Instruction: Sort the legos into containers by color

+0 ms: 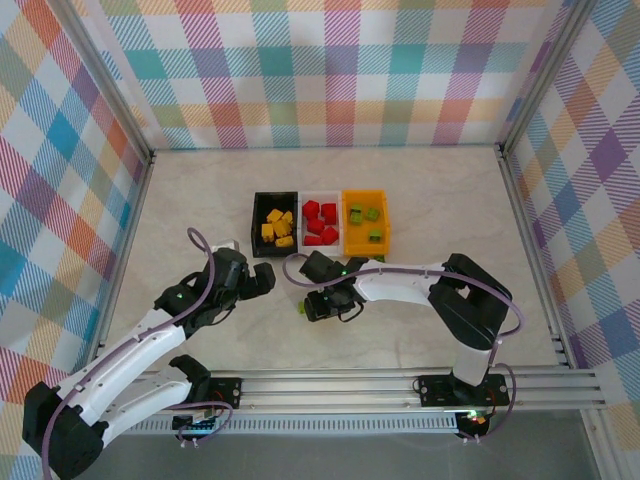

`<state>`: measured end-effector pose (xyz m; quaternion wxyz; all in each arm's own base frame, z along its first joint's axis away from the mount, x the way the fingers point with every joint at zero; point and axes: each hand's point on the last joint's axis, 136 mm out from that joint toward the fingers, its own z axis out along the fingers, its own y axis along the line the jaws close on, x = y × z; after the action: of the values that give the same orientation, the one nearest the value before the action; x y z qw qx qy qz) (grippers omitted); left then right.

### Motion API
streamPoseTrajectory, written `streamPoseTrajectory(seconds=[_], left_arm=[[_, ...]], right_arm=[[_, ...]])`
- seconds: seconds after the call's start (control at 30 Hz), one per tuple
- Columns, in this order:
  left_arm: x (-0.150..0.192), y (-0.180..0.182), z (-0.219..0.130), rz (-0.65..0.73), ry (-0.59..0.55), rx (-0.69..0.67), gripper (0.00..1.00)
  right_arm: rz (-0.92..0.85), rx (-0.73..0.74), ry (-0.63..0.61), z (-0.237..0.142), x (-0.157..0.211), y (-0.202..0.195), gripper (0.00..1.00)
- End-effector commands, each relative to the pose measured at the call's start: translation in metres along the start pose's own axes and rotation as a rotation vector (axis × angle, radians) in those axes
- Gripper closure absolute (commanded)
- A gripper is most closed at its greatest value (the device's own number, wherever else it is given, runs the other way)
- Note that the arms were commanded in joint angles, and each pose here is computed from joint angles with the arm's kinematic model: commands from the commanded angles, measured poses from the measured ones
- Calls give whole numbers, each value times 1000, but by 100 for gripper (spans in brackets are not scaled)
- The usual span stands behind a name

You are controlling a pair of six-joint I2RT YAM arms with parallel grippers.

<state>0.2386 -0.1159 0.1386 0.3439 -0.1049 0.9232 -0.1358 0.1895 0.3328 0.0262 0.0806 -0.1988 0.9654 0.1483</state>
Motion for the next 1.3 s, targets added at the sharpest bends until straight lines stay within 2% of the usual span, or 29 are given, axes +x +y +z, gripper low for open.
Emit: streamPoseTrajectory(seconds=[0.0, 0.2, 0.3, 0.53, 0.7, 0.87, 1.0, 1.13, 1.27], left_arm=[[4, 6, 3, -11, 4, -21, 0], [2, 6, -1, -13, -11, -14, 0], [-1, 10, -6, -20, -37, -19, 0], [7, 15, -8, -35, -34, -4, 0], [15, 17, -6, -27, -6, -4, 0], [19, 16, -4, -29, 11, 8, 0], [24, 14, -2, -21, 32, 17, 0], [29, 12, 2, -10, 62, 25, 0], [32, 5, 6, -10, 78, 55, 0]], right_arm=[[-8, -19, -10, -7, -1, 7, 56], [-19, -22, -75, -37, -6, 6, 63], [-43, -19, -133, -56, -23, 9, 65], [-47, -101, -294, -86, -123, 32, 65], [-51, -111, -366, -81, -197, 42, 64], [-20, -94, -428, -61, -249, 33, 64], [-29, -135, -515, -59, -282, 39, 59], [-53, -177, -571, -67, -302, 47, 40], [-56, -204, -609, -87, -304, 50, 32]])
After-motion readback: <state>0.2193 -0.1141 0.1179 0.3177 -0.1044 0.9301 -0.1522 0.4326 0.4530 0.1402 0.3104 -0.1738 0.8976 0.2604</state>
